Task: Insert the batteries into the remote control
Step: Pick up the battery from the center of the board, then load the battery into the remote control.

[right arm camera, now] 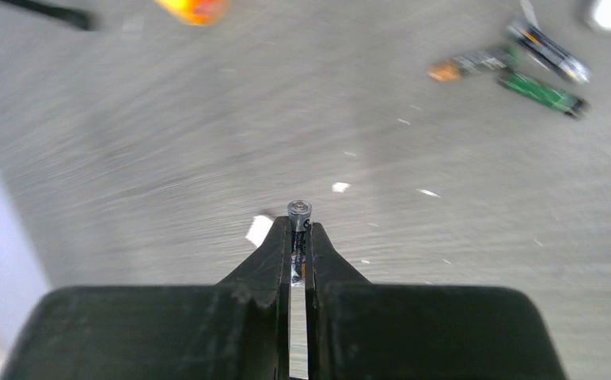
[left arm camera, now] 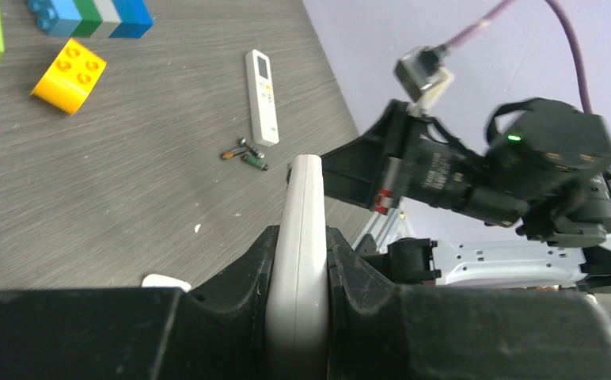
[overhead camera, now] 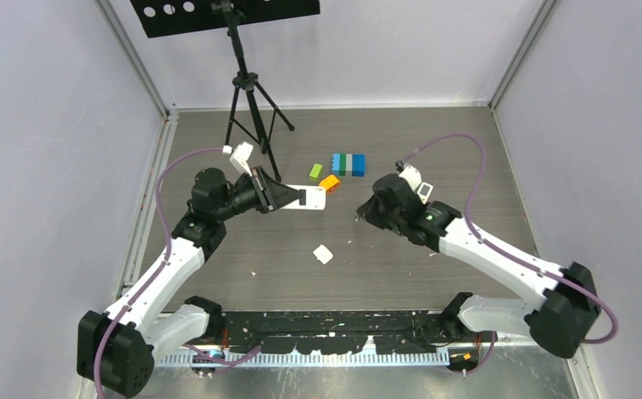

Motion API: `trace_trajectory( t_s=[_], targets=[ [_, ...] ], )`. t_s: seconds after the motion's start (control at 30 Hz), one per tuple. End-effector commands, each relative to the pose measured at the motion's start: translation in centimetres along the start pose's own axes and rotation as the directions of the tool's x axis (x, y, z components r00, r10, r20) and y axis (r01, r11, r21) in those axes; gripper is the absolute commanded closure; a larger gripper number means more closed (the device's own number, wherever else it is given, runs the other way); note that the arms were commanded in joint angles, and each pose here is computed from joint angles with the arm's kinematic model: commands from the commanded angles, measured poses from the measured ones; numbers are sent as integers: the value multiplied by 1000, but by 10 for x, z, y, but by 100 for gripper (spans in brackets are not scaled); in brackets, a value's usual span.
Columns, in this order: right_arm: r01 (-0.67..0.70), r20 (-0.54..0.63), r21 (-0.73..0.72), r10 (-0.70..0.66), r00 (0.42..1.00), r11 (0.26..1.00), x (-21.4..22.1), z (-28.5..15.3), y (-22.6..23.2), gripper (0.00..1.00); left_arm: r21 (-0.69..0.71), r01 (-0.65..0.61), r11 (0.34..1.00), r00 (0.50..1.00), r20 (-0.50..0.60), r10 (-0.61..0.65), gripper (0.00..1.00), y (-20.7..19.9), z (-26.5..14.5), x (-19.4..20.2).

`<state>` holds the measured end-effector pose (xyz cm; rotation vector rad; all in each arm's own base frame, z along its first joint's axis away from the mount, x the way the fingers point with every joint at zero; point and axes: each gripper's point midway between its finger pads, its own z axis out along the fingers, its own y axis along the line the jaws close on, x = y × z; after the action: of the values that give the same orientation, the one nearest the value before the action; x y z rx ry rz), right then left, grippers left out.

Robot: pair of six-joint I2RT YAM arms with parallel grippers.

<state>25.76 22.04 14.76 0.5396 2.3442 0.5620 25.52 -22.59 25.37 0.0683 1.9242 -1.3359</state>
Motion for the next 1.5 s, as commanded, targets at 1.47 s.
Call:
trace_trajectory(
  t_s=[1.47],
  targets=[
    [578, 518, -437, -332, 788, 690, -48, -110, 182, 85, 321, 118, 940, 973, 152, -174, 100, -65, -7, -39]
  ],
)
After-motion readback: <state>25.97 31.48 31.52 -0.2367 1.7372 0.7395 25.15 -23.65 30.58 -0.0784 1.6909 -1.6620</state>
